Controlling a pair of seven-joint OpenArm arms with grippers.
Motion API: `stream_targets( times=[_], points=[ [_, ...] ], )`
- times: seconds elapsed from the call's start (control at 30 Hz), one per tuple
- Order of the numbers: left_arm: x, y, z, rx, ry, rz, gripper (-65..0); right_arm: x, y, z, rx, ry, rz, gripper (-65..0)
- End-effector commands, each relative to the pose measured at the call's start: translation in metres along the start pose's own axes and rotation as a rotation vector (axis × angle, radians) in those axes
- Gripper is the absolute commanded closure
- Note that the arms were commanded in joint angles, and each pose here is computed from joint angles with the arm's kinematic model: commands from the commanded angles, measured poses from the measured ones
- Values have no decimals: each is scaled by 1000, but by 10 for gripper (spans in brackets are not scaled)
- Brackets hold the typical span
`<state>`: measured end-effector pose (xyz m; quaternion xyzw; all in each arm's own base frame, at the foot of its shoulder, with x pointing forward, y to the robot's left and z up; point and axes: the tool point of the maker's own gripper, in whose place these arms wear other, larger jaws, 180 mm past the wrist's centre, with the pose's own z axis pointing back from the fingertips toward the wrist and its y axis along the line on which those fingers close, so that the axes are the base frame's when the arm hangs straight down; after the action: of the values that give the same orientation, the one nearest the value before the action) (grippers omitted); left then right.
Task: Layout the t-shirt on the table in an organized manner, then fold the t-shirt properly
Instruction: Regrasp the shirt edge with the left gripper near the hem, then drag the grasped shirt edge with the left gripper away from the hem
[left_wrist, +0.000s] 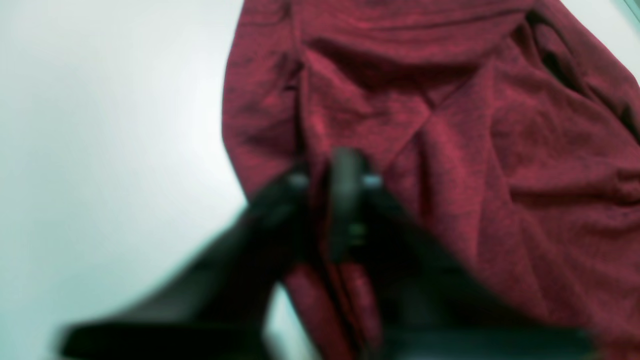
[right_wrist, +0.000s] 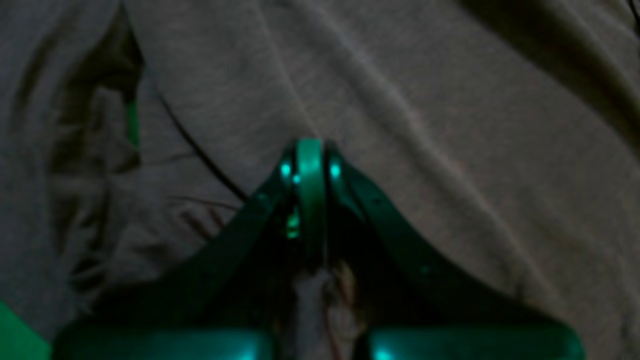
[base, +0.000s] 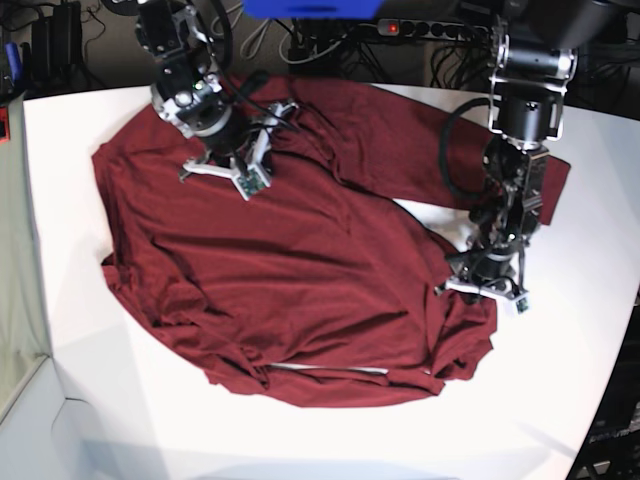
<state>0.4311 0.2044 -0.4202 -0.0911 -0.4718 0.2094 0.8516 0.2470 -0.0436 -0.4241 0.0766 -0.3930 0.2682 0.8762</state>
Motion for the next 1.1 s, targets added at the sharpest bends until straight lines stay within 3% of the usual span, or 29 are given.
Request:
stream_targets(
  times=[0.0, 0.2, 0.43, 0.63, 1.07],
  points=[
    [24, -8, -2, -20, -57, -1, 0, 13, -3, 2, -3, -44, 4, 0],
    [31, -11, 0, -31, -82, 6, 0, 17, -7, 0, -10, -50, 8, 0],
    [74, -27, 24, -89, -241, 13, -1, 10, -11, -3, -12, -31, 16, 0],
    [91, -5, 52, -63, -324, 70, -1, 13, -17, -3, -21, -37, 25, 0],
    [70, 49, 108, 25, -359, 83, -1, 14, -23, -3, -27, -38, 36, 0]
  ],
)
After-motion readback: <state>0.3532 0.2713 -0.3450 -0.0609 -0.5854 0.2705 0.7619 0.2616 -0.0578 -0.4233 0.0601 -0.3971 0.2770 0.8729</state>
